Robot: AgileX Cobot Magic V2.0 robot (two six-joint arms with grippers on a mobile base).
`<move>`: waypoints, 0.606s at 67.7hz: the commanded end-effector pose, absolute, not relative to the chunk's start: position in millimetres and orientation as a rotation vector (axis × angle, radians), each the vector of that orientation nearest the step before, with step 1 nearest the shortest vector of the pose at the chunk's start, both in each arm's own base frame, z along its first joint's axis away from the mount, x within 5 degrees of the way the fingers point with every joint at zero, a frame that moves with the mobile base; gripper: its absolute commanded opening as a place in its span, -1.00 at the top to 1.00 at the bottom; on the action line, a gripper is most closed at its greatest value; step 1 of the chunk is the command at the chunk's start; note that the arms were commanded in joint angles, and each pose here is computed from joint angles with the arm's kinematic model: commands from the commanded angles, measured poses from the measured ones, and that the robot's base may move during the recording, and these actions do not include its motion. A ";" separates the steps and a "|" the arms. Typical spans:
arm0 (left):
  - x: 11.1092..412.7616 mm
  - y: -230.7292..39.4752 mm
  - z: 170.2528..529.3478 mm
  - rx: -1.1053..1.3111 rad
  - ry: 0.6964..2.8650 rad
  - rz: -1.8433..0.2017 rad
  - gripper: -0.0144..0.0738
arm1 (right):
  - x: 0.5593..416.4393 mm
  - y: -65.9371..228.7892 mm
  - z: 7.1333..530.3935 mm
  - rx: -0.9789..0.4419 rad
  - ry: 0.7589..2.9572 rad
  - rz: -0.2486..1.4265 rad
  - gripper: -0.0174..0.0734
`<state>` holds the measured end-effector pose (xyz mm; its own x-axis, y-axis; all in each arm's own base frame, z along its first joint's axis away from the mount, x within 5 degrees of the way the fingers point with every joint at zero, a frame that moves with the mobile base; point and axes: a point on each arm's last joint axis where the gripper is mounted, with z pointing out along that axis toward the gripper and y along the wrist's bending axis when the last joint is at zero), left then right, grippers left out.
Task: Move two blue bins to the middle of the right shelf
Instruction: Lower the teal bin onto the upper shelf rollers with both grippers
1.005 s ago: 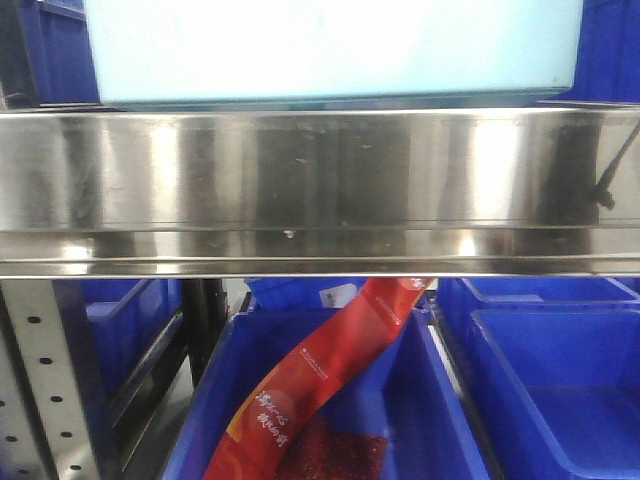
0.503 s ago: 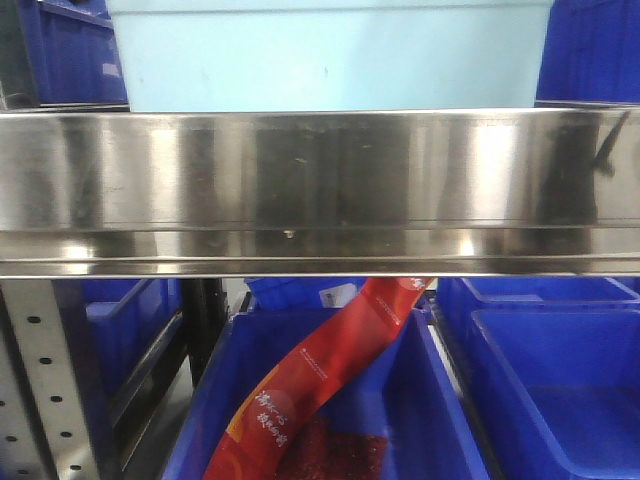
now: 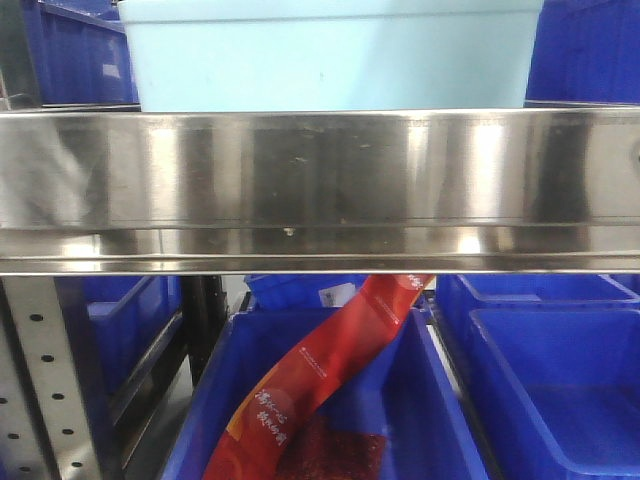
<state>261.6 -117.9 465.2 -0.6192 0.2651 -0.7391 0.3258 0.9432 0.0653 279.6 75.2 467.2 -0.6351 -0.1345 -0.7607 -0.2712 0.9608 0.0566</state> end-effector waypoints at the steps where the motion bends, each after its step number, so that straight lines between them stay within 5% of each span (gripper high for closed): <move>1: 254.7 -114.4 457.9 0.381 2.242 -0.111 0.92 | 274.8 72.1 466.2 -0.276 2.232 0.191 0.98; 41: 159.1 -68.6 353.2 0.292 2.009 -0.243 0.92 | 206.0 53.4 336.0 -0.246 2.208 0.183 0.97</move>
